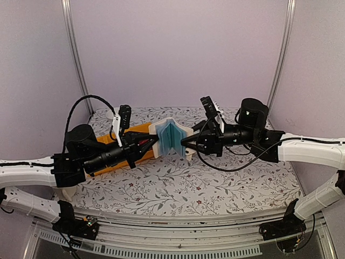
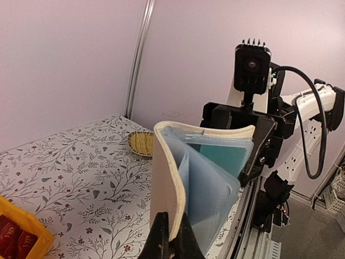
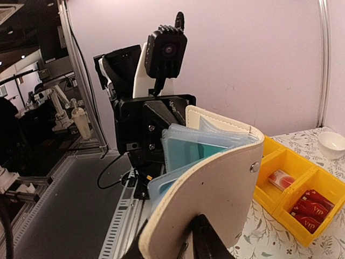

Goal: Take the credit cards out of the card holder
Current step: Flip the card slot from the card holder.

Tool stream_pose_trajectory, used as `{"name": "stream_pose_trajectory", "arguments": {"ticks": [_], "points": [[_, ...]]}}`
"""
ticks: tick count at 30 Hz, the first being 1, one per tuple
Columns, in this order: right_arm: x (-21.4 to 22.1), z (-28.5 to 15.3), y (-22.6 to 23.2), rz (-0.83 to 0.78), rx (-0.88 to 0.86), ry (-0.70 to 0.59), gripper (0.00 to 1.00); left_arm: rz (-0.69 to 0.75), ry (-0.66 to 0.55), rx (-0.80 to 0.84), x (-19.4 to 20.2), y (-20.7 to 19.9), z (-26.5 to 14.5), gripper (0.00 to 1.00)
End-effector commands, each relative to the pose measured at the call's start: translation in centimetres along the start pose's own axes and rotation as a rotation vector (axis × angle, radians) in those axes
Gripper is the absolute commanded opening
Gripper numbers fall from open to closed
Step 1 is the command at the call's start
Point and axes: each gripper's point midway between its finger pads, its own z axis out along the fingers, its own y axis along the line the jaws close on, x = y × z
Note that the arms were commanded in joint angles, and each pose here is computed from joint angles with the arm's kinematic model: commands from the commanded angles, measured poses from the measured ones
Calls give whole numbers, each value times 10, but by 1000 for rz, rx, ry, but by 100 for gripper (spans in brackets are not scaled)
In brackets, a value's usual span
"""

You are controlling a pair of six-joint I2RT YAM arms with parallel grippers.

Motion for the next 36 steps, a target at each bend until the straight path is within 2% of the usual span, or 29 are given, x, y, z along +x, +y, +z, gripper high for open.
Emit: {"name": "stream_pose_trajectory", "arguments": {"ticks": [1,5,12,16,17,18,20,22,25,28,31,36], "points": [[-15,-7,-11,-15,94,-44,35,-4,-51,20,-12,-1,-6,0],[-12,-3,-35,34,194,-33,40,-18,-33,48,-6,-6,-1,0],[-8,4,-41,64,229,-25,40,-24,-46,58,-7,-7,0,0],[-8,5,-38,50,235,-24,29,-22,-47,60,-7,-7,-1,0],[-9,4,-41,50,263,-28,29,-22,-52,62,-8,-7,-1,0],[-10,1,-48,49,311,-36,33,-23,-53,63,-8,-8,-2,0],[-10,-4,-55,52,366,-48,52,-22,-54,61,-8,-7,-1,0],[-9,-2,-48,45,325,-42,58,-22,-52,50,-8,-6,-1,0],[-5,11,-25,38,171,-13,68,-22,-46,28,-7,-1,0,0],[-4,18,-15,29,123,-4,70,-24,-46,20,-6,0,0,0],[-7,19,-24,13,201,-13,75,-24,-45,10,-6,2,0,0],[-14,12,-39,17,330,-48,74,-28,-45,-4,-7,4,-1,0]]}}
